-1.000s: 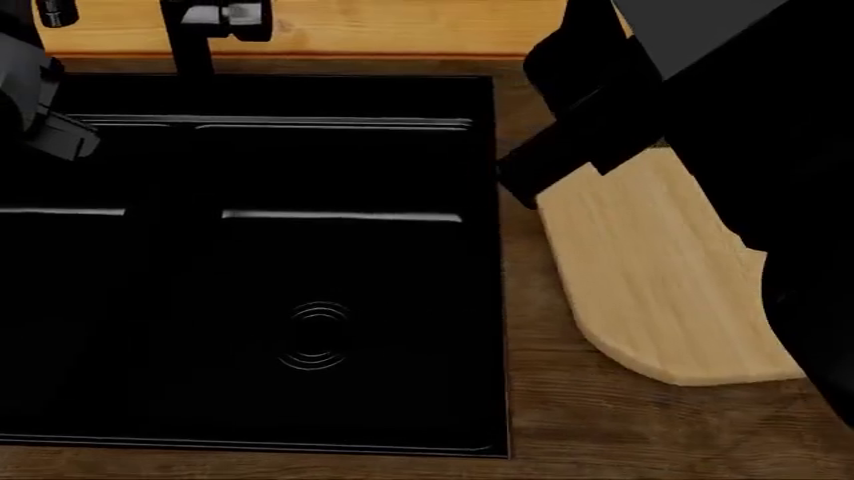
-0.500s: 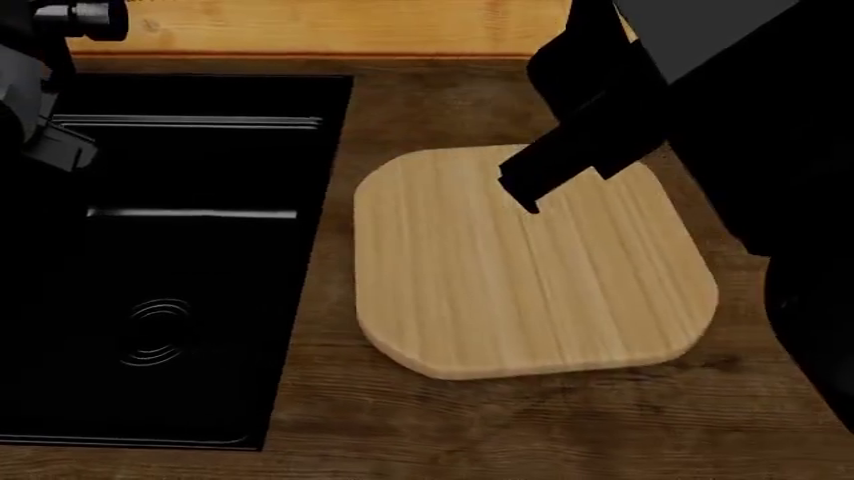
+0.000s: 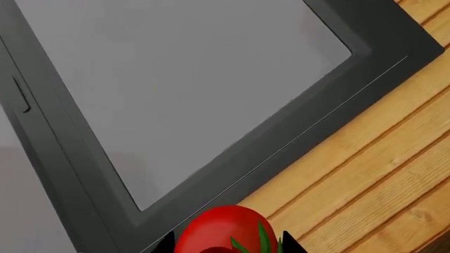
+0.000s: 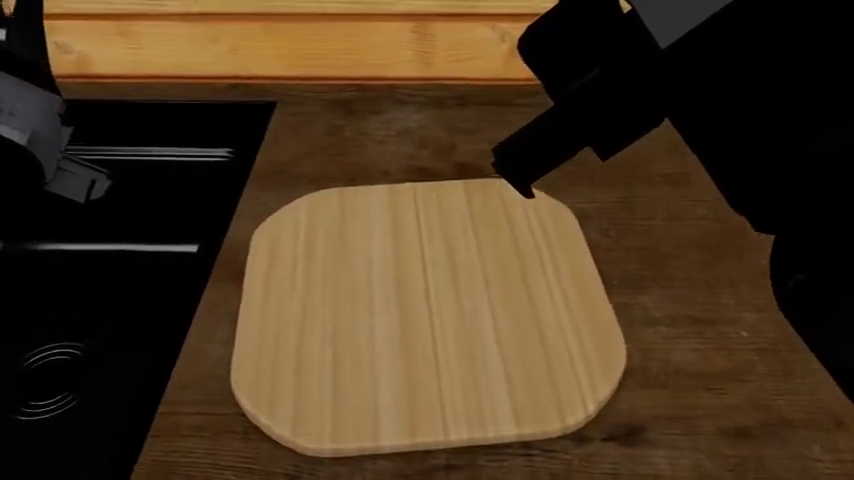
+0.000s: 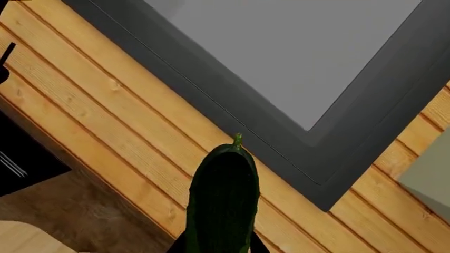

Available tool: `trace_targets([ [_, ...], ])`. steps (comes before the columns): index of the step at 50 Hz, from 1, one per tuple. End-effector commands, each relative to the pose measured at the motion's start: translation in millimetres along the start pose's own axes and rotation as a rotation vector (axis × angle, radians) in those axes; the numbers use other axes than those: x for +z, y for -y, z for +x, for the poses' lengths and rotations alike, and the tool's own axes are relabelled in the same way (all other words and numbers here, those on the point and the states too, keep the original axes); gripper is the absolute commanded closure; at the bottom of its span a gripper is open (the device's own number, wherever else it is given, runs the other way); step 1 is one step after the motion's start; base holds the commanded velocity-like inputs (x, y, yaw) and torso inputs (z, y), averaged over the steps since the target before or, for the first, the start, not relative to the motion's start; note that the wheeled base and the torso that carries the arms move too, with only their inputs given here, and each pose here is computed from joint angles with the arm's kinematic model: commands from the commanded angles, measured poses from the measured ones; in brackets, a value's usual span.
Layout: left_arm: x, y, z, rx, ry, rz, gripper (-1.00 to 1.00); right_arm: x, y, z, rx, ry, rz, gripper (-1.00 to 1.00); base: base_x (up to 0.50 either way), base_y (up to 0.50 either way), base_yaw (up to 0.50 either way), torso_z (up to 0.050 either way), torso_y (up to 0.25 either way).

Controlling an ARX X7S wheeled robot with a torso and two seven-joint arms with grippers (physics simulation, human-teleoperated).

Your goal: Pick the vegetables from the sink and place them on the cutting board.

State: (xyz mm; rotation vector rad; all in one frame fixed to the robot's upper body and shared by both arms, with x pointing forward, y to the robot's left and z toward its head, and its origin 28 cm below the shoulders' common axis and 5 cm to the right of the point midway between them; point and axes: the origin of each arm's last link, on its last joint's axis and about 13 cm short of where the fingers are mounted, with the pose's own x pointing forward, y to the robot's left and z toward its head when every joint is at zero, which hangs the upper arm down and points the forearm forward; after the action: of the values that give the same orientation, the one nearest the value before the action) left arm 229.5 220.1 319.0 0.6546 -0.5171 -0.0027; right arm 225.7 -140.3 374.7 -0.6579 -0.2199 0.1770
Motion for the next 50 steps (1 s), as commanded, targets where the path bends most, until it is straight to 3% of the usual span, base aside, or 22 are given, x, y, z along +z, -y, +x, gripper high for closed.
trace_targets([
  [1, 2.0, -0.7, -1.8, -0.002, 0.002, -0.053, 1.00, 5.2, 2.3, 3.2, -0.036, 0.043, 0.004, 1.00, 0.00, 0.00, 0.00, 0.000, 0.011],
  [7, 0.4, -1.4, 1.2, 0.018, -0.010, -0.059, 1.00, 4.7, 0.9, 3.7, -0.019, 0.021, 0.006, 1.00, 0.00, 0.00, 0.00, 0.000, 0.000],
  [9, -5.4, -0.6, 1.2, 0.022, -0.059, -0.061, 1.00, 6.3, -0.1, 4.1, -0.004, -0.001, 0.013, 1.00, 0.00, 0.00, 0.00, 0.000, 0.000],
  [10, -8.2, 1.4, 1.8, -0.016, -0.063, -0.030, 1.00, 6.0, -1.9, 3.3, 0.012, -0.007, 0.002, 1.00, 0.00, 0.00, 0.00, 0.000, 0.000],
  [13, -15.8, 11.7, 0.9, -0.037, -0.071, -0.054, 1.00, 12.1, 2.8, 5.6, 0.018, -0.026, 0.008, 1.00, 0.00, 0.00, 0.00, 0.000, 0.000],
  [18, -18.5, 15.2, -2.0, -0.050, -0.091, -0.057, 1.00, 23.9, 11.1, 8.0, 0.060, -0.069, 0.045, 1.00, 0.00, 0.00, 0.00, 0.000, 0.000],
  [21, -17.3, 16.0, -3.7, -0.044, -0.094, -0.118, 1.00, 15.6, 12.5, 11.1, 0.086, -0.103, 0.070, 1.00, 0.00, 0.00, 0.00, 0.005, 0.000],
  [26, -7.6, 14.4, -1.8, -0.046, -0.065, -0.134, 1.00, 4.0, 6.4, 14.4, 0.141, -0.109, 0.088, 1.00, 0.00, 0.00, 0.00, 0.000, 0.002],
  [30, -3.8, 11.6, -1.8, -0.007, -0.053, -0.161, 1.00, 14.7, 13.4, 11.4, 0.176, -0.126, 0.127, 1.00, 0.00, 0.00, 0.00, 0.000, 0.000],
  [33, 4.6, 5.1, 1.4, -0.007, -0.045, -0.155, 1.00, 22.9, 16.3, 10.1, 0.261, -0.157, 0.219, 1.00, 0.00, 0.00, 0.00, 0.000, 0.000],
  [36, 3.0, 3.8, -0.6, -0.007, -0.055, -0.125, 1.00, 28.6, 23.7, 16.2, 0.327, -0.191, 0.235, 1.00, 0.00, 0.00, 0.00, 0.000, 0.000],
  [40, 0.0, 2.4, -1.4, -0.007, -0.045, -0.096, 1.00, 43.7, 38.2, 29.0, 0.397, -0.217, 0.321, 1.00, 0.00, 0.00, 0.00, 0.000, 0.000],
  [41, 0.0, 0.9, -0.4, 0.001, -0.048, -0.098, 1.00, 48.1, 39.7, 31.4, 0.460, -0.246, 0.339, 1.00, 0.00, 0.00, 0.00, 0.000, 0.000],
  [50, -5.5, 2.8, -4.1, -0.029, -0.057, -0.086, 1.00, 57.7, 47.8, 48.5, 0.637, -0.384, 0.321, 1.00, 0.00, 0.00, 0.00, 0.000, 0.000],
])
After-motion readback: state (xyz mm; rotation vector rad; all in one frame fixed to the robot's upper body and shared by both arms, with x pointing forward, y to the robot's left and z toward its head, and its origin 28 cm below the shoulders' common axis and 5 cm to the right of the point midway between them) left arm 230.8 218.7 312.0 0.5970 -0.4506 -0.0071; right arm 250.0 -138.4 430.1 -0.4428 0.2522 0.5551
